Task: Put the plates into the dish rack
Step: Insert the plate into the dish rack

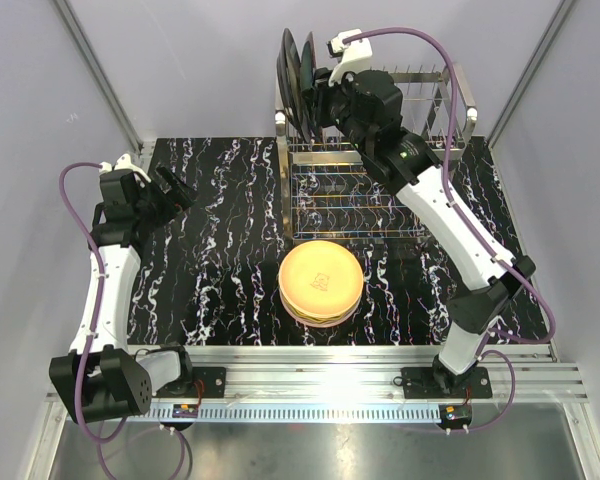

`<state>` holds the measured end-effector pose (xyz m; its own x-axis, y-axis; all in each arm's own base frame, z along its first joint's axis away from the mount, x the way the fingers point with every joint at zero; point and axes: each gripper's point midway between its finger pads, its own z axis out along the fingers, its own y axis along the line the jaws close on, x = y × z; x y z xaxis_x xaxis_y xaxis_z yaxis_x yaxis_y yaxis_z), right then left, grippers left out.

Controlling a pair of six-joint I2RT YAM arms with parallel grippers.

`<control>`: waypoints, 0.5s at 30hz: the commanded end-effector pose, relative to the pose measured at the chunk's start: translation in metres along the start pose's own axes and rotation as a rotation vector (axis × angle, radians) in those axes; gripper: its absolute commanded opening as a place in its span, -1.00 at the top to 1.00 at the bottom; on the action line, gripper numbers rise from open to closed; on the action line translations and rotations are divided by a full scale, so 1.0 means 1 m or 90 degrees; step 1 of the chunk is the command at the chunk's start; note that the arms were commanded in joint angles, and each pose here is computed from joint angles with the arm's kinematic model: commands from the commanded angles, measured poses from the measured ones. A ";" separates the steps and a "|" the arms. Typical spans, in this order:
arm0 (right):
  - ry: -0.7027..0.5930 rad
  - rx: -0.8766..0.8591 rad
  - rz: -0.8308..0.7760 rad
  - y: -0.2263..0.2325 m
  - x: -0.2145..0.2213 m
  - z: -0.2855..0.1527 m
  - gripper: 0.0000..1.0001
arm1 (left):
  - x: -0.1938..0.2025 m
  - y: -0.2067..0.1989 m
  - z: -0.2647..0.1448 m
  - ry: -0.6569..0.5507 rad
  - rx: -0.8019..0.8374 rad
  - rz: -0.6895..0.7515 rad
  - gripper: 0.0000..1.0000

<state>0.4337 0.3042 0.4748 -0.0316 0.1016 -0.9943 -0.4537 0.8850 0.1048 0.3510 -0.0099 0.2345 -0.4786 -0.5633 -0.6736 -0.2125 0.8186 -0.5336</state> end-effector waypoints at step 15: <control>-0.124 -0.068 0.051 0.015 -0.072 -0.045 0.02 | -0.018 -0.015 -0.003 -0.032 0.033 0.008 -0.98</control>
<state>0.4110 0.2988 0.5030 0.0155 0.1709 -0.9852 -0.5060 0.8511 0.1397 0.3510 -0.0100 0.2345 -0.4787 -0.5632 -0.6735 -0.2122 0.8186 -0.5338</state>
